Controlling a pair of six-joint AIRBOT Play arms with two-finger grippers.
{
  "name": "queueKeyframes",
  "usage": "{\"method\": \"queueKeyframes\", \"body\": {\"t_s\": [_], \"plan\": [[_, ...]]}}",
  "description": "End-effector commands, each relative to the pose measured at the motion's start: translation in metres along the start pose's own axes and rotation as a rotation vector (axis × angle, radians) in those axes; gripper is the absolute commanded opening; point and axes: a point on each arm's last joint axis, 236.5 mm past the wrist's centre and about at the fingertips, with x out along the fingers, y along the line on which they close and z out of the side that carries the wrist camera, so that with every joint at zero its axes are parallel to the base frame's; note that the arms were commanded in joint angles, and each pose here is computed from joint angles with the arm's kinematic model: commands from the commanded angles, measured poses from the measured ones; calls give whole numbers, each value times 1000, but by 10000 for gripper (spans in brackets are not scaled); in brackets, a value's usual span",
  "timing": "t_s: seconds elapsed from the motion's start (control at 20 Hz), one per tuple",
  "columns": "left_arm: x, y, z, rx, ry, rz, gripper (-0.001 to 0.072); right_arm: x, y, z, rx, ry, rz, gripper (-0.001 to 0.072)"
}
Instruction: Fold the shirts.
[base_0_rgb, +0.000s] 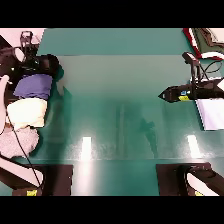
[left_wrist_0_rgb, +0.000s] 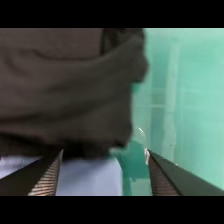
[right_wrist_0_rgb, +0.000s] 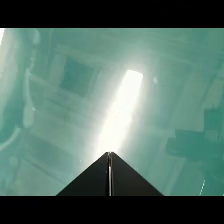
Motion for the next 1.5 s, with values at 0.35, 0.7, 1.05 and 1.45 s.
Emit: {"method": "queueKeyframes", "body": {"t_s": [0.35, 0.7, 1.05, 1.45], "plan": [[60, 10, 8, 1, -41, 18, 27, 0, 0, -1, 0, 2, 0, 23], [-67, -19, 119, -13, -248, -74, 23, -14, 1, 30, -16, -146, -25, 23], [-370, -177, 150, 294, -619, -591, 23, -115, 16, 98, -80, -612, -95, 23], [-415, -311, 2, 551, -274, -1003, 24, -163, 15, 89, -69, -703, -136, 22]]}}
